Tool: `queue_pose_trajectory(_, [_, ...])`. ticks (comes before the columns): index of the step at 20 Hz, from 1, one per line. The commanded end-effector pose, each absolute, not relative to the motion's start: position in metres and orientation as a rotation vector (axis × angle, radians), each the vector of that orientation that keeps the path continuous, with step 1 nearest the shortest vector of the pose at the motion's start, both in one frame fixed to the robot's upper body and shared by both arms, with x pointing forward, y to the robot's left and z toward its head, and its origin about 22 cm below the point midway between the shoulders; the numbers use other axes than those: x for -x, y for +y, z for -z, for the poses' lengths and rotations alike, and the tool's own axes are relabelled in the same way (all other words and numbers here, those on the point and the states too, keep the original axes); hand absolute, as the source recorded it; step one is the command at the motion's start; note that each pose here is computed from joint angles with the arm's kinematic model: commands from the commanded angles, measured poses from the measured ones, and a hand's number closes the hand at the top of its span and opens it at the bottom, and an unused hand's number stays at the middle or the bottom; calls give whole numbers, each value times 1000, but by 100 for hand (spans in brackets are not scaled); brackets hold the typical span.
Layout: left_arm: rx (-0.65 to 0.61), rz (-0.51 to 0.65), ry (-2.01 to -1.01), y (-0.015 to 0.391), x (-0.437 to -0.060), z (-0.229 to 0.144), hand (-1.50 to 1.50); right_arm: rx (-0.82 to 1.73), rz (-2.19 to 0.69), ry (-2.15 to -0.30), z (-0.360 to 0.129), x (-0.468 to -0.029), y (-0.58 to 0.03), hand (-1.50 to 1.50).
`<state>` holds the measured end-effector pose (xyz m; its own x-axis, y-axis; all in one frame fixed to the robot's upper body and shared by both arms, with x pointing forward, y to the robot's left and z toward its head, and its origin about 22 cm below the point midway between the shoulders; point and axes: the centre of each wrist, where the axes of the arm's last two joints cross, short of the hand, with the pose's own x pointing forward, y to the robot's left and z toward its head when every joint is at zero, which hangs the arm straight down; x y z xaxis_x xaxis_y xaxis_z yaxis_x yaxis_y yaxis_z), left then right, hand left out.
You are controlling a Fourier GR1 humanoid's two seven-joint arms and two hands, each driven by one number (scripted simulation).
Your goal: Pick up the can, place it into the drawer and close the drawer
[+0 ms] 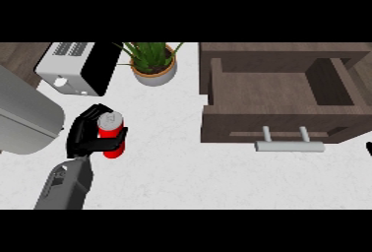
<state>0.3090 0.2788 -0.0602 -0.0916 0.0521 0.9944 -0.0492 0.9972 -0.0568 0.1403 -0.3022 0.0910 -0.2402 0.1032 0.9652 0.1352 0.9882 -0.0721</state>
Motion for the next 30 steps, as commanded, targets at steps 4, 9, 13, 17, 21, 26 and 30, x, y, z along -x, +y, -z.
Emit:
queue_pose_trajectory(4, [9, -38, -1705, 233, -312, 2, 150, 177, 52, -1817, -88, -136, -317, -150])
queue_pose_trajectory(9, [23, 14, -1757, 191, -315, -45, 150, 174, 40, -1851, -97, -141, -304, -150])
queue_pose_trajectory(13, [40, 34, -1778, 169, -324, -77, 150, 167, 46, -1838, -98, -133, -306, -150])
queue_pose_trajectory(17, [51, 93, -1762, 136, -342, -117, 150, 181, 29, -1828, -88, -138, -310, -150])
queue_pose_trajectory(21, [64, 132, -1784, 101, -337, -133, 150, 178, 24, -1838, -103, -146, -298, -150])
queue_pose_trajectory(26, [33, 150, -1834, 76, -372, -166, 150, 179, 47, -1833, -84, -137, -308, -150])
queue_pose_trajectory(30, [65, 165, -1829, 51, -370, -218, 150, 193, 38, -1840, -90, -138, -313, -150])
